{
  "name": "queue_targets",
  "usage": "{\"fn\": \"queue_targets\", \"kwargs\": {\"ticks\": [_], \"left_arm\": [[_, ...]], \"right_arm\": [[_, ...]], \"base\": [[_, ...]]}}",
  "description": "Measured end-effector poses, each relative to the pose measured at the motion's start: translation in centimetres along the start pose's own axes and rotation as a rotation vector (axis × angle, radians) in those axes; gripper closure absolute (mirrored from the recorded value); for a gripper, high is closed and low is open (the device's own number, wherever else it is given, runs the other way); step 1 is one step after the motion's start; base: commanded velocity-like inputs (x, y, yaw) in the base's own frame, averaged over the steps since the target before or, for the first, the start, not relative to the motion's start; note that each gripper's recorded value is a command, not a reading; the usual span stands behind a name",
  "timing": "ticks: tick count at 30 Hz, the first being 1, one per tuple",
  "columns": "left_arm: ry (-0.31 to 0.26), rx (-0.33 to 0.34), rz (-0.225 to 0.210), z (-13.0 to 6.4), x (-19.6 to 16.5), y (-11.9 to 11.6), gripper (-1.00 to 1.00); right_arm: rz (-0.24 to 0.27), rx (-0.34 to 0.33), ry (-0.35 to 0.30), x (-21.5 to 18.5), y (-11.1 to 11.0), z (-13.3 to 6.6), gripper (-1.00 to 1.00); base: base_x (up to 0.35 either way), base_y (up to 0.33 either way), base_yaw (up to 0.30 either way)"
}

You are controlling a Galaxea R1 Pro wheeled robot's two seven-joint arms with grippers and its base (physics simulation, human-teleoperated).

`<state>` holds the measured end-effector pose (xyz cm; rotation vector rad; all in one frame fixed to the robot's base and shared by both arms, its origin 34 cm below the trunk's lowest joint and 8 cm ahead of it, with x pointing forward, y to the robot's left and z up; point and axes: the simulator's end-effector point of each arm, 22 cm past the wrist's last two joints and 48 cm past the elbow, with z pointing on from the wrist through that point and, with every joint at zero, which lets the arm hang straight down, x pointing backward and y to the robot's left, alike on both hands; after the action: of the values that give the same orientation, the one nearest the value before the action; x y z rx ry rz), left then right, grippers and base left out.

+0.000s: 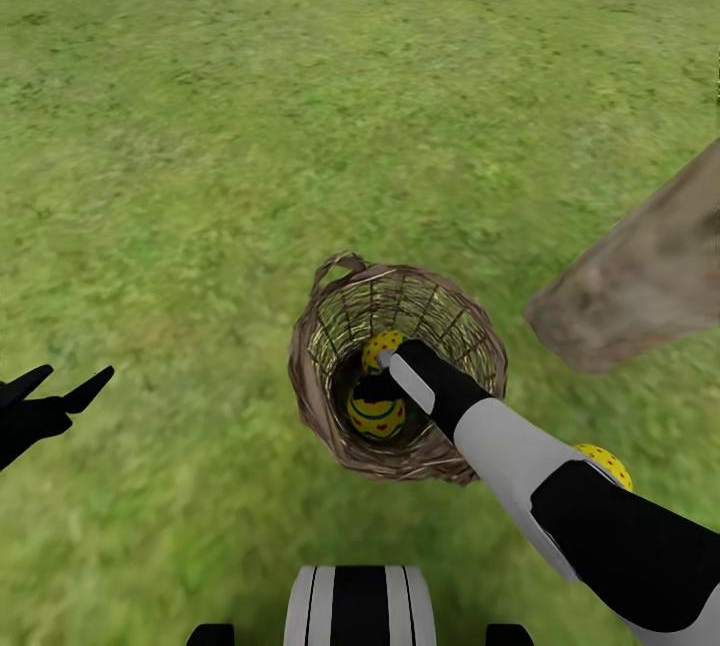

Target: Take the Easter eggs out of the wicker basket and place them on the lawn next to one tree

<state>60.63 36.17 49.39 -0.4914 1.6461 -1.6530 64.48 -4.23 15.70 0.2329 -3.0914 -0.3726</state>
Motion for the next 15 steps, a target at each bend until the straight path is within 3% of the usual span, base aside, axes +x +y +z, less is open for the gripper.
{"fn": "queue_targets", "kwargs": {"ticks": [15], "left_arm": [[-0.005,0.039,0.035,0.3,-0.6,-2.9,-1.00]], "right_arm": [[-0.019,0.011,-0.049,-1.7,0.5,-3.2,1.00]], "base": [[0.000,0.000,0.000]]}}
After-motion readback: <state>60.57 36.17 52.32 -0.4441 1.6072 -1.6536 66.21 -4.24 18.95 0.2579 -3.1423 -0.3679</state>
